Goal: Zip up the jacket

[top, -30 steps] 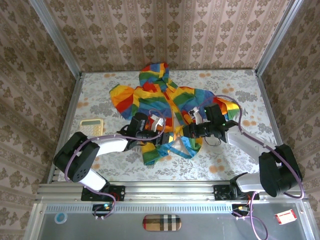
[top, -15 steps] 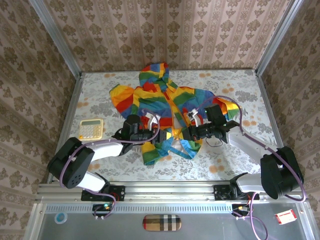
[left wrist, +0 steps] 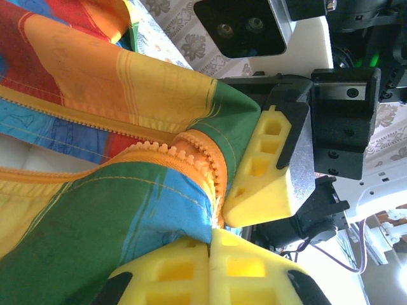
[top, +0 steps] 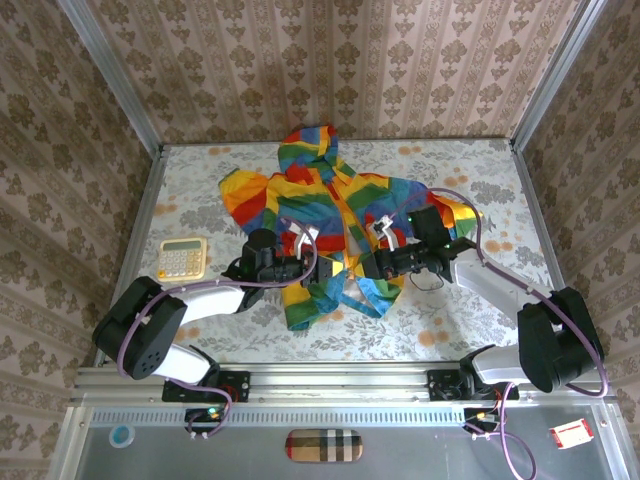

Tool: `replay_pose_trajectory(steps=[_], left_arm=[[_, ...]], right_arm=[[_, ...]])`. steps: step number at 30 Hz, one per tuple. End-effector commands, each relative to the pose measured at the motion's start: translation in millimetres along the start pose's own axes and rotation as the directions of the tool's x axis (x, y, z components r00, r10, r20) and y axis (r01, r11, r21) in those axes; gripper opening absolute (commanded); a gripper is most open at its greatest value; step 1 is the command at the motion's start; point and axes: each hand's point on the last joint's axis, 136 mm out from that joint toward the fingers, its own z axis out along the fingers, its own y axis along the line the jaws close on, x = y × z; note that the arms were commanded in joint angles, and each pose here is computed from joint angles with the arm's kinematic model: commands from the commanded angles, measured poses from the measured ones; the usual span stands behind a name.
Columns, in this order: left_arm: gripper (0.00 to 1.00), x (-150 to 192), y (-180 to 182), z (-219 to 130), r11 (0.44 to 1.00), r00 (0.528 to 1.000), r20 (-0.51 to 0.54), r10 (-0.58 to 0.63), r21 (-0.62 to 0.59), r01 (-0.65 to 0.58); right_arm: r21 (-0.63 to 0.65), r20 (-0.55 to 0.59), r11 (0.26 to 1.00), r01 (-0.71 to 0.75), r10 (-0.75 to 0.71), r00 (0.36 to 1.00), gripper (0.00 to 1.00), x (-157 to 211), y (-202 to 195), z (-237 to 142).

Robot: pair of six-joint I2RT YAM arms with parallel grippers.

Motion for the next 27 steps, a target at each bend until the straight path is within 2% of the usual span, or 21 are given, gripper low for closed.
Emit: replay_pose_trajectory(steps=[1, 27], left_arm=[[0.0, -4, -11, -3, 0.998, 0.999, 0.012, 0.032, 0.051, -0.032], [0.0, -3, -6, -7, 0.998, 1.0, 0.002, -0.008, 0.057, 0.007]], right_arm=[[-0.053, 0.019, 0.997, 0.057, -0.056, 0.998, 0.0, -14, 15, -3], [-0.092, 0.012, 0.994, 0.059, -0.058, 0.998, 0.0, -17, 19, -1]])
